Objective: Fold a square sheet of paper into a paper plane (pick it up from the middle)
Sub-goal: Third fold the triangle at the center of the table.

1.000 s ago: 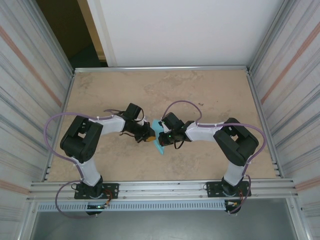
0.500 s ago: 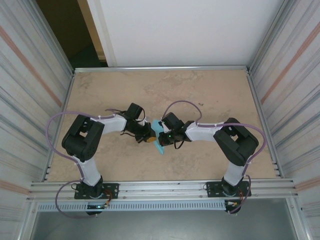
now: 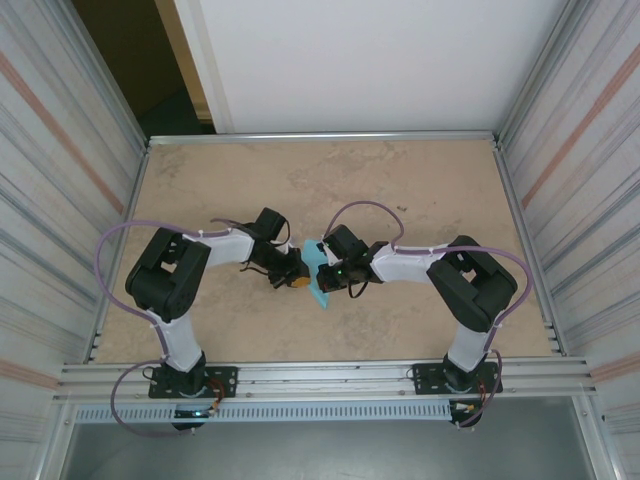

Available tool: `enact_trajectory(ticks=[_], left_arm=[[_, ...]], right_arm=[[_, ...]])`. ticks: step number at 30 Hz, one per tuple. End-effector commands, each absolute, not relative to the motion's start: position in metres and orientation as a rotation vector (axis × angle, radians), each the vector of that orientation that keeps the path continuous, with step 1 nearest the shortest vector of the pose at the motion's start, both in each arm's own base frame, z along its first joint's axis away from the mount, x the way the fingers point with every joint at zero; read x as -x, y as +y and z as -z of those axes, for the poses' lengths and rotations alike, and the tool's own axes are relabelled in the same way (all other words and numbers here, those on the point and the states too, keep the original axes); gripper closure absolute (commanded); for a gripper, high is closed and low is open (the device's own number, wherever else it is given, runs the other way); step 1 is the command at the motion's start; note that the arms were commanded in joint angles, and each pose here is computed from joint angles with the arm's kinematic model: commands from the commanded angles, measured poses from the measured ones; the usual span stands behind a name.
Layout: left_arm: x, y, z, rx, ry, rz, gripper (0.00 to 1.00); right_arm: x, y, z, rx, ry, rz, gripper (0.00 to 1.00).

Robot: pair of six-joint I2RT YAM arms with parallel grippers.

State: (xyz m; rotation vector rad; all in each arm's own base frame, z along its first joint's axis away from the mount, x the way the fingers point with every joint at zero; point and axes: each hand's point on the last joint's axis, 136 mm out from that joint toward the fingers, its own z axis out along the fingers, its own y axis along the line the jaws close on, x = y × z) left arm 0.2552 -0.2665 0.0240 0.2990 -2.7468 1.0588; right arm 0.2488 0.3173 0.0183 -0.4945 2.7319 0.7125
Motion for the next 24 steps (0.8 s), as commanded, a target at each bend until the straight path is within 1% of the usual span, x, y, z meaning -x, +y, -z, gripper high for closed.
enact_trajectory(ticks=[1,24], left_arm=[[-0.2541,-0.2666,-0.0216,-0.278,-2.758,-1.024,0.91],[-0.2568,-0.2679,-0.0192,-0.265,-2.759,-1.018,0.91]], right_arm=[[-0.2459,0.3102,-0.0067,0.478,2.789,-0.669,0.95],[-0.2456,0.3109,-0.0090,0.479,2.783,-0.674,0.97]])
